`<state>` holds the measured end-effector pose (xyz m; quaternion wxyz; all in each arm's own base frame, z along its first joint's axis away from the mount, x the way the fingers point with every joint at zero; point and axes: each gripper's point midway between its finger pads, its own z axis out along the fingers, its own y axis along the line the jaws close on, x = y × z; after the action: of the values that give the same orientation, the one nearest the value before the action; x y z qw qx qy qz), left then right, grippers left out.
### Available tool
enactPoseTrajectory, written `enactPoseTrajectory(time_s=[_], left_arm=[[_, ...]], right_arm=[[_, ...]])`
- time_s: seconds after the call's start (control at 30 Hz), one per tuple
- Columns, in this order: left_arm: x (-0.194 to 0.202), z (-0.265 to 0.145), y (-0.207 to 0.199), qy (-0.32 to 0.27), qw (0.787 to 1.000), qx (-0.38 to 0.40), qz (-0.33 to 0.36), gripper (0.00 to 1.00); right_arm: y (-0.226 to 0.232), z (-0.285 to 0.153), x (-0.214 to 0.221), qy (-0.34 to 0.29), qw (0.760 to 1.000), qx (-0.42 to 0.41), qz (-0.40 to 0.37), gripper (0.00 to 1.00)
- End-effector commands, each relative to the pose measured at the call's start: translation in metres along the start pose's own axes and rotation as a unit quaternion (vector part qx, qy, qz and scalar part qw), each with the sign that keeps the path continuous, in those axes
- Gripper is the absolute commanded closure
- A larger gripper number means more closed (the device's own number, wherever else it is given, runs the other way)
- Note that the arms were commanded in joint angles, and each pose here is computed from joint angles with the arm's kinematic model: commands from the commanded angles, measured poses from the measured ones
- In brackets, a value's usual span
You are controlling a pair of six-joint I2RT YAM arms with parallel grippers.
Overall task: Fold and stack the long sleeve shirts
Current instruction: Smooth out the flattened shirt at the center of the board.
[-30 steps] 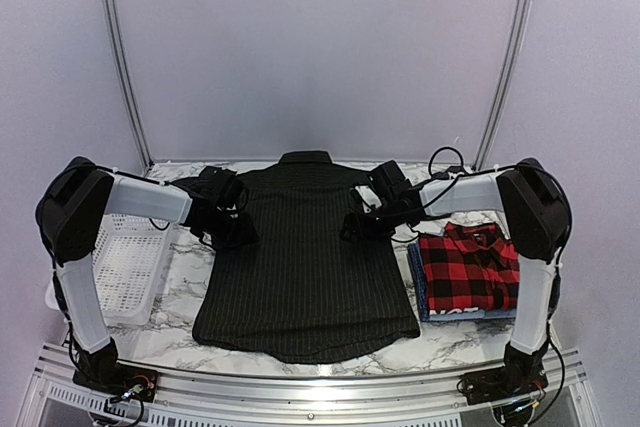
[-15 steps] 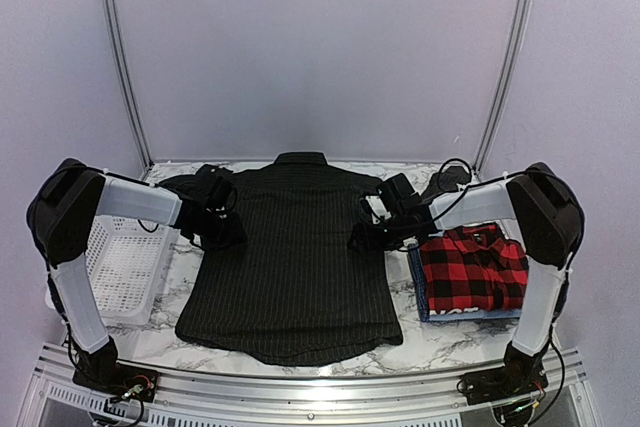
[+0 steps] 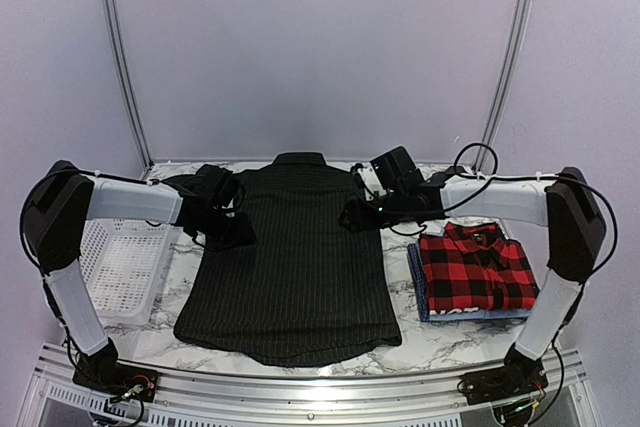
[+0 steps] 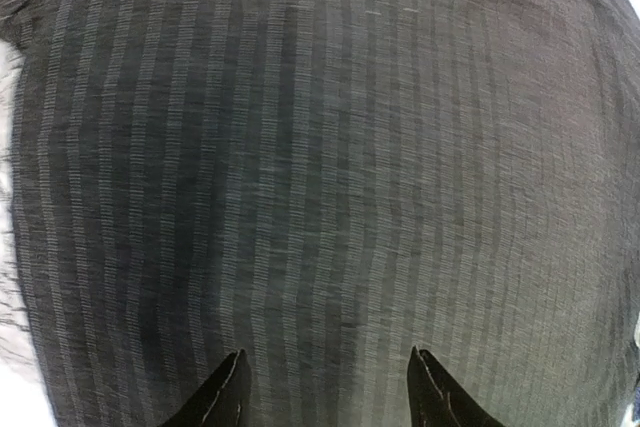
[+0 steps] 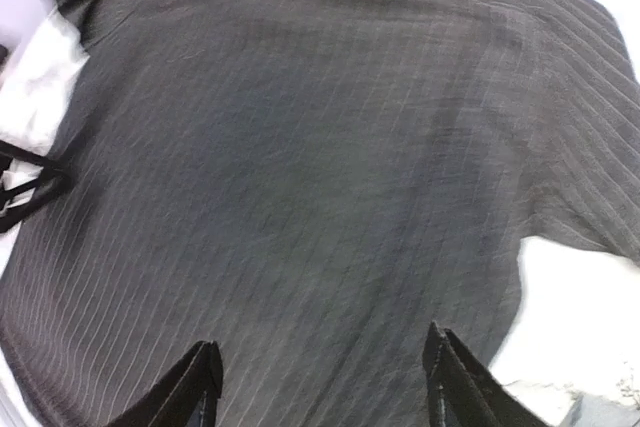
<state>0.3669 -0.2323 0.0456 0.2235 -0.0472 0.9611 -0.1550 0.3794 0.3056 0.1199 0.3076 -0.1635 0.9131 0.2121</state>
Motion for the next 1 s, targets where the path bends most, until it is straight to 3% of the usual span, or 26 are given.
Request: enactPoseTrajectory(time_s=[0.0,0.13,0.3,0.8,0.97], left_arm=[[0.001,-0.011,-0.015,0.009,1.000,0.019,0.015,0.44],[0.004,-0.007,-0.016,0.017,1.000,0.020,0.015,0.44],[0.008,0.001,-0.014,0.026,0.999,0.016,0.016,0.45],[0.024,0.023,0.006,0.045,0.999,-0.022,0.012,0.45],[0.024,0.024,0.006,0.046,0.999,-0.023,0.012,0.45]], right_arm=[[0.059,-0.012,0.053,0.052,0.997,-0.033,-0.048,0.44],[0.090,-0.025,0.100,0.090,0.992,-0.043,-0.078,0.59],[0.106,-0.032,0.152,0.134,0.985,-0.050,-0.095,0.62],[0.102,-0.052,0.244,0.222,0.966,-0.038,-0.125,0.41],[0.104,-0.072,0.211,0.173,0.977,-0.018,-0.126,0.40]])
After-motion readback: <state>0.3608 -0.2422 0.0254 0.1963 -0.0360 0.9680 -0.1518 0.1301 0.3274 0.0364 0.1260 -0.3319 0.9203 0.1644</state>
